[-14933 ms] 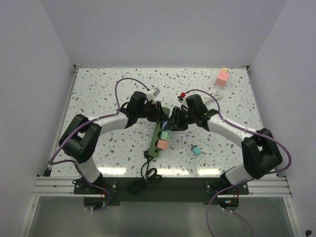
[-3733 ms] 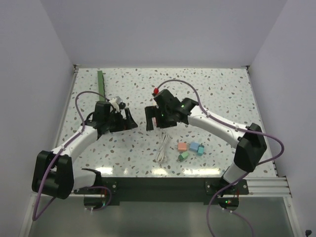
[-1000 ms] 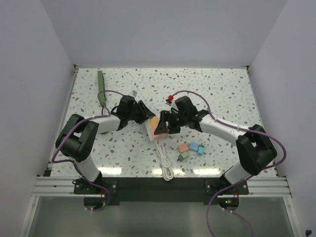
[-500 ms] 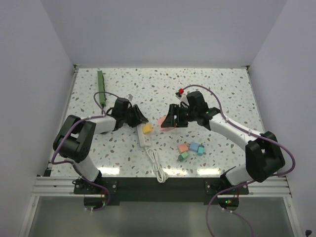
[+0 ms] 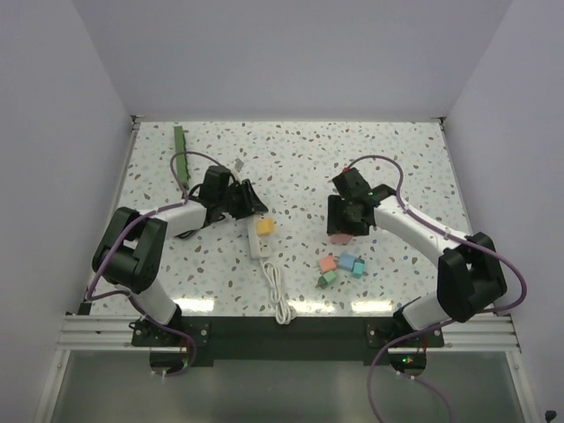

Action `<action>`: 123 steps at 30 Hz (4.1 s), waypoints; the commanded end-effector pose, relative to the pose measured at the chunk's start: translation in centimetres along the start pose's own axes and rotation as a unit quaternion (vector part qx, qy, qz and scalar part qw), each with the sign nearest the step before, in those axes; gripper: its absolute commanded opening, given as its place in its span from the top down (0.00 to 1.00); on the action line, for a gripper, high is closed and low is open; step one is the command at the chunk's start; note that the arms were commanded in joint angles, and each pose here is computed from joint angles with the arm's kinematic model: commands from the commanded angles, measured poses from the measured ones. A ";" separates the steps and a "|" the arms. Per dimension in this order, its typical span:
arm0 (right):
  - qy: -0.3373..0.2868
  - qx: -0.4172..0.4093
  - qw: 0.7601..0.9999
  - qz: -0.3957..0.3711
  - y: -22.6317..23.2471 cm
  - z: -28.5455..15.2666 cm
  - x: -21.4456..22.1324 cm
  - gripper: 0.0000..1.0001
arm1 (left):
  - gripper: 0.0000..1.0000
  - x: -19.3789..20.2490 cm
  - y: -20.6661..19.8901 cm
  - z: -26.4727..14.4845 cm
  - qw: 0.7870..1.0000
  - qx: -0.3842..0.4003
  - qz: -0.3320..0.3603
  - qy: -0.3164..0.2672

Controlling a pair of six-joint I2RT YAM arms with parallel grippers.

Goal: Pull the plug off the socket

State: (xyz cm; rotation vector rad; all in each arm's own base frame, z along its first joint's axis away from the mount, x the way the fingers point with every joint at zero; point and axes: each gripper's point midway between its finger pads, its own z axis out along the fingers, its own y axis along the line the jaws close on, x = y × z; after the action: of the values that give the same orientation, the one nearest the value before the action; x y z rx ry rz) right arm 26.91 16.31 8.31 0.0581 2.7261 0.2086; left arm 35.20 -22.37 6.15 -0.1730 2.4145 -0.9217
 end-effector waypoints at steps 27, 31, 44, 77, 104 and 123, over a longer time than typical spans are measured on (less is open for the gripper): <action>-0.066 -0.082 0.994 -0.001 3.1 -6.6 -3.8 0.01 | 1.00 0.8 -5.1 -1.0 0.993 0.096 0.066 0.026; -0.032 -0.234 0.972 -0.013 9.1 -6.9 -3.4 0.02 | 1.00 0.7 -5.7 -1.0 0.992 0.107 0.061 0.024; 0.023 -0.335 0.940 -0.063 18.8 -3.3 -0.7 0.17 | 1.00 0.5 -7.4 -0.8 0.991 0.122 0.057 0.023; -0.008 -0.318 0.947 -0.042 20.5 -2.0 -2.7 1.00 | 0.85 6.2 -6.3 -1.3 0.988 0.146 0.018 0.043; -0.016 -0.098 0.994 -0.046 2.0 -5.7 0.0 1.00 | 1.00 2.5 -6.5 -0.7 0.993 0.084 0.080 0.020; 0.033 -0.022 0.999 -0.010 -1.1 3.0 3.9 1.00 | 1.00 -19.4 9.2 -3.2 0.973 -0.191 0.126 -0.035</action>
State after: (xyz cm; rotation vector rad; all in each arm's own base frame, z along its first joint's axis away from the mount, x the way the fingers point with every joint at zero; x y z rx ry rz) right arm 23.46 15.94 4.88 -0.0263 2.8068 0.2948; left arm 49.33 -11.92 12.40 -0.0468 2.3722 -0.5100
